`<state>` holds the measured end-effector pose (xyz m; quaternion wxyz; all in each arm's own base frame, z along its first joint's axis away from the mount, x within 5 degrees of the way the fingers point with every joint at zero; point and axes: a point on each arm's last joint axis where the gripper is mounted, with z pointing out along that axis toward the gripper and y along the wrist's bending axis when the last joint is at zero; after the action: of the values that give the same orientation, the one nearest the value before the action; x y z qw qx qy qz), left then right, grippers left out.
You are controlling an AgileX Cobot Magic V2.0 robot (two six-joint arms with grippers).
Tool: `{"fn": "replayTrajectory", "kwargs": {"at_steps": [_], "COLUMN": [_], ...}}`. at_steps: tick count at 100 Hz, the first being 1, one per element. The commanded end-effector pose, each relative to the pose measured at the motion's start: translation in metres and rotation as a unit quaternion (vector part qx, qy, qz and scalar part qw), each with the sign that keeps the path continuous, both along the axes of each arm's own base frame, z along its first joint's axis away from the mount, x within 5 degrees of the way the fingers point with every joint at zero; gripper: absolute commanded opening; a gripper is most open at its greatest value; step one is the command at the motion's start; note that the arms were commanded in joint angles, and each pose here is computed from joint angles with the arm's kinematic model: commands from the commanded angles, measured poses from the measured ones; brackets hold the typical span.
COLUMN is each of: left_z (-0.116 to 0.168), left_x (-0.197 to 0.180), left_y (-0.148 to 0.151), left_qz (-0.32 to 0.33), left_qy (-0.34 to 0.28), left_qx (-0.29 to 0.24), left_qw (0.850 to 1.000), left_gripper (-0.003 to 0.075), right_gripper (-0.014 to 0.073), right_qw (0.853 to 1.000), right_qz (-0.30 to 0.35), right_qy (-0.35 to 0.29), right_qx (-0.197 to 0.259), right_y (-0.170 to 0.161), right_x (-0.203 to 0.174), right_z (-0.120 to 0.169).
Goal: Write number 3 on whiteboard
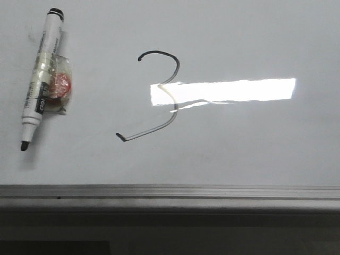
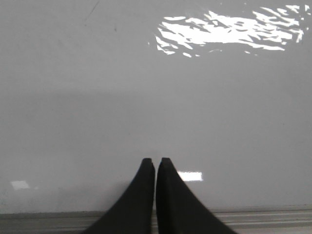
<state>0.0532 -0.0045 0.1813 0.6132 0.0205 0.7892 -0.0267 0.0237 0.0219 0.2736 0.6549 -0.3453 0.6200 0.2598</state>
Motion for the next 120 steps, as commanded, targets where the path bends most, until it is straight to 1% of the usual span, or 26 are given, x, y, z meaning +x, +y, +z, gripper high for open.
{"fn": "replayTrajectory", "kwargs": {"at_steps": [1, 13, 21, 34, 42, 58, 72, 79, 86, 91, 96, 98, 103, 110, 120], "left_z": [-0.005, -0.005, -0.005, -0.005, -0.005, -0.005, -0.005, -0.005, -0.005, -0.005, -0.005, -0.005, -0.005, -0.005, -0.005], "left_x": [0.000, 0.000, 0.000, 0.000, 0.000, 0.000, 0.000, 0.000, 0.000, 0.000, 0.000, 0.000, 0.000, 0.000, 0.000], "left_y": [0.000, 0.000, 0.000, 0.000, 0.000, 0.000, 0.000, 0.000, 0.000, 0.000, 0.000, 0.000, 0.000, 0.000, 0.000], "left_qz": [0.003, 0.003, 0.003, 0.003, 0.003, 0.003, 0.003, 0.003, 0.003, 0.003, 0.003, 0.003, 0.003, 0.003, 0.003], "left_qy": [-0.020, -0.020, -0.020, -0.020, -0.020, -0.020, -0.020, -0.020, -0.020, -0.020, -0.020, -0.020, -0.020, -0.020, -0.020], "left_qx": [-0.006, -0.006, -0.006, -0.006, -0.006, -0.006, -0.006, -0.006, -0.006, -0.006, -0.006, -0.006, -0.006, -0.006, -0.006], "left_qw": [1.000, 1.000, 1.000, 1.000, 1.000, 1.000, 1.000, 1.000, 1.000, 1.000, 1.000, 1.000, 1.000, 1.000, 1.000], "left_gripper": [-0.0020, -0.0020, -0.0020, -0.0020, -0.0020, -0.0020, -0.0020, -0.0020, -0.0020, -0.0020, -0.0020, -0.0020, -0.0020, -0.0020, -0.0020], "right_gripper": [-0.0054, -0.0054, -0.0054, -0.0054, -0.0054, -0.0054, -0.0054, -0.0054, -0.0054, -0.0054, -0.0054, -0.0054, -0.0054, -0.0054, -0.0054], "right_qw": [0.999, 0.999, 0.998, 0.994, 0.992, 0.988, 0.980, 0.971, 0.957, 0.945, 0.928, 0.923, 0.907, 0.890, 0.881], "right_qz": [0.003, 0.003, 0.007, 0.016, 0.006, -0.065, -0.156, -0.209, -0.268, -0.312, -0.362, -0.373, -0.412, -0.443, -0.450], "right_qy": [-0.038, -0.038, -0.041, -0.076, -0.063, -0.010, -0.003, -0.002, 0.000, 0.009, 0.025, 0.030, 0.054, 0.092, 0.142], "right_qx": [0.037, 0.037, 0.042, 0.082, 0.106, 0.136, 0.122, 0.116, 0.110, 0.101, 0.089, 0.086, 0.073, 0.053, 0.030], "right_y": [-0.003, -0.003, 0.000, 0.008, 0.011, 0.012, 0.007, 0.002, -0.004, -0.009, -0.014, -0.015, -0.020, -0.023, -0.024], "right_x": [-0.003, -0.003, -0.002, 0.000, 0.003, 0.014, 0.022, 0.026, 0.029, 0.031, 0.032, 0.032, 0.033, 0.032, 0.030], "right_z": [0.015, 0.014, 0.009, 0.000, -0.011, -0.038, -0.055, -0.061, -0.066, -0.070, -0.074, -0.075, -0.081, -0.089, -0.100]}}
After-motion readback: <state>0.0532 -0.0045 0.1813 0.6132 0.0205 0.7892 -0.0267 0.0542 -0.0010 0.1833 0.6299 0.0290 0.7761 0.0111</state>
